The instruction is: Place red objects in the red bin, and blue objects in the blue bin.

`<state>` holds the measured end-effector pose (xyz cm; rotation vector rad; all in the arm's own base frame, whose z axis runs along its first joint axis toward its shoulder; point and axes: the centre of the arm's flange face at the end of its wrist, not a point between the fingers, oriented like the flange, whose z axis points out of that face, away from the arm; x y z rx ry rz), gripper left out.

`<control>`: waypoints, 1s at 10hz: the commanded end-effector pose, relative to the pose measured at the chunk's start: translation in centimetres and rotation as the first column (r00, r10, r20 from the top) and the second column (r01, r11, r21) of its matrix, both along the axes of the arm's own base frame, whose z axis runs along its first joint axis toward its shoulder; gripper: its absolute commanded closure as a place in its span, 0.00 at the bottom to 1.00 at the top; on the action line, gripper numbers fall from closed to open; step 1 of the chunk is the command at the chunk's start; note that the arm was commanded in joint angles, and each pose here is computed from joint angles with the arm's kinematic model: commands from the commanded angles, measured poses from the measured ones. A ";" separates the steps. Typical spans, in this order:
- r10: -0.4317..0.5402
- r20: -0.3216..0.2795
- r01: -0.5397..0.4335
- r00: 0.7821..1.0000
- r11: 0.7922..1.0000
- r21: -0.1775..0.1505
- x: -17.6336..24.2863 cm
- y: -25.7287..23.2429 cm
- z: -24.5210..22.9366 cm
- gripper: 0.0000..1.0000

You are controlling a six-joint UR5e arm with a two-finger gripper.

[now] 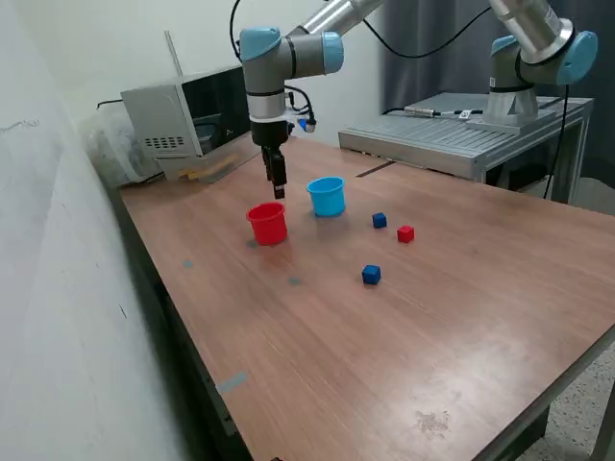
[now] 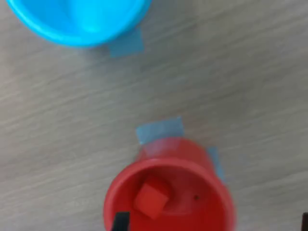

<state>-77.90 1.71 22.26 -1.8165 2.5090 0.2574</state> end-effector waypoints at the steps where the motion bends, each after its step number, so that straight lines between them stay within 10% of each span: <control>1: 0.088 -0.003 -0.088 0.996 0.996 0.018 6.8 -7.2 5.7 0.00; 6: 0.309 0.025 -0.309 0.951 0.951 0.000 18.9 -17.9 7.5 0.00; 10: 0.567 -0.012 -0.565 0.824 0.818 -0.111 21.0 -30.4 7.0 0.00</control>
